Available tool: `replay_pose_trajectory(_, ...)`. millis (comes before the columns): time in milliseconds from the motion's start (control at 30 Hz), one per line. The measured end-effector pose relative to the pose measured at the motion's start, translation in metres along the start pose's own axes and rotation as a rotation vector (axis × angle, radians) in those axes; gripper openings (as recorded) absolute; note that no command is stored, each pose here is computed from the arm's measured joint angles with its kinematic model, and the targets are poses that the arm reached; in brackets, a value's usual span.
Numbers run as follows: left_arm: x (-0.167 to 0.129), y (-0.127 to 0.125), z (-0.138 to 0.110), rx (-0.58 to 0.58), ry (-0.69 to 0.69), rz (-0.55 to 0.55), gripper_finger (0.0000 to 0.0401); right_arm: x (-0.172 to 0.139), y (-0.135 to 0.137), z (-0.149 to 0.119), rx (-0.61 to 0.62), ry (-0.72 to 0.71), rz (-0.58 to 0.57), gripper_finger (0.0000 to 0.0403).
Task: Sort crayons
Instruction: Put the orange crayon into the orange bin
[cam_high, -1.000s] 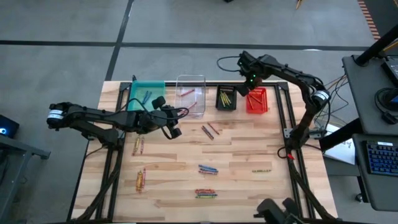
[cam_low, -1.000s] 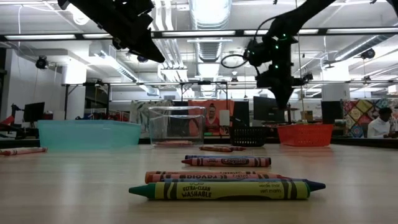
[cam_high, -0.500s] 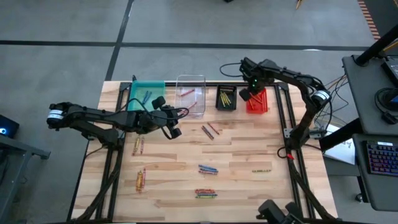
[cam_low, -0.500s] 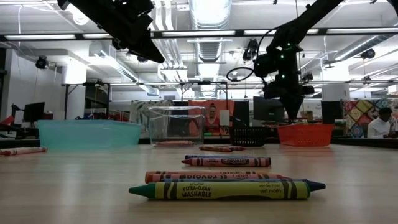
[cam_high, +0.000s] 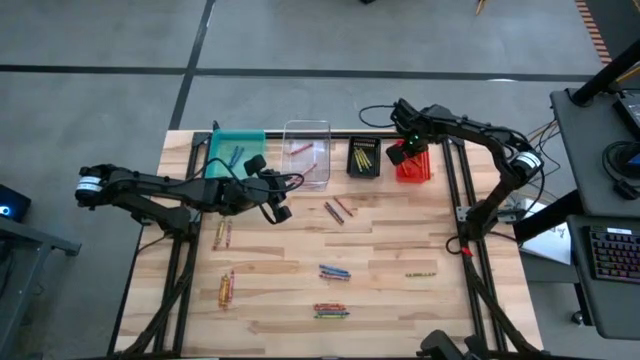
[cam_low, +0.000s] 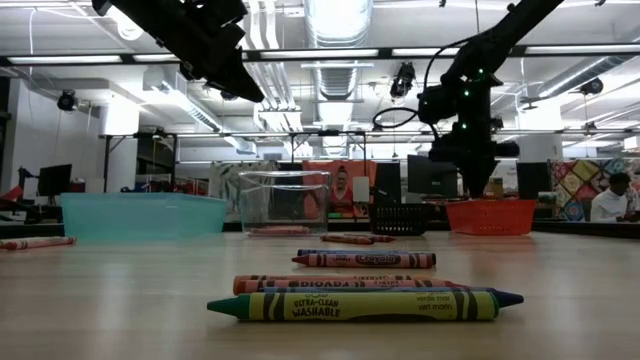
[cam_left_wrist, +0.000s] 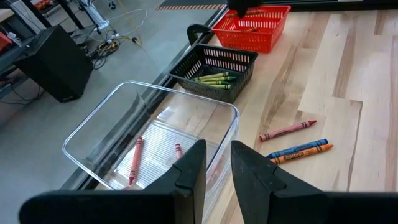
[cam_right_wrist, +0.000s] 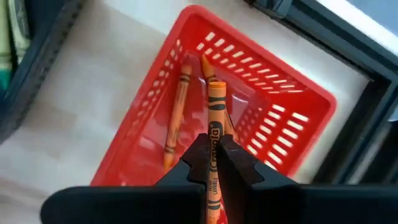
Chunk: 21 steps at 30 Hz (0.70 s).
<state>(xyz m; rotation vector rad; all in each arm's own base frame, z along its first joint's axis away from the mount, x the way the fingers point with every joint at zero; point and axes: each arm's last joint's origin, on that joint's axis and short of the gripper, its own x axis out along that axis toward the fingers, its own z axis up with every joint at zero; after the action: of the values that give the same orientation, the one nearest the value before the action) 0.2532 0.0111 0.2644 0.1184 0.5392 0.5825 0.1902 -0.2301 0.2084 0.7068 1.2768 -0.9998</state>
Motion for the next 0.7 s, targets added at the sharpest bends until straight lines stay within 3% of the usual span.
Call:
replay_pose_trajectory(333, 0.000, 0.000, 0.000, 0.001, 0.000, 0.000, 0.0057, 0.028, 0.000, -0.017, 0.086, 0.007, -0.001, 0.0013)
replay_pose_trajectory(700, 0.000, 0.000, 0.000, 0.000, 0.000, 0.000, 0.0057, 0.033, 0.002, -0.015, 0.106, -0.048, 0.015, 0.0013)
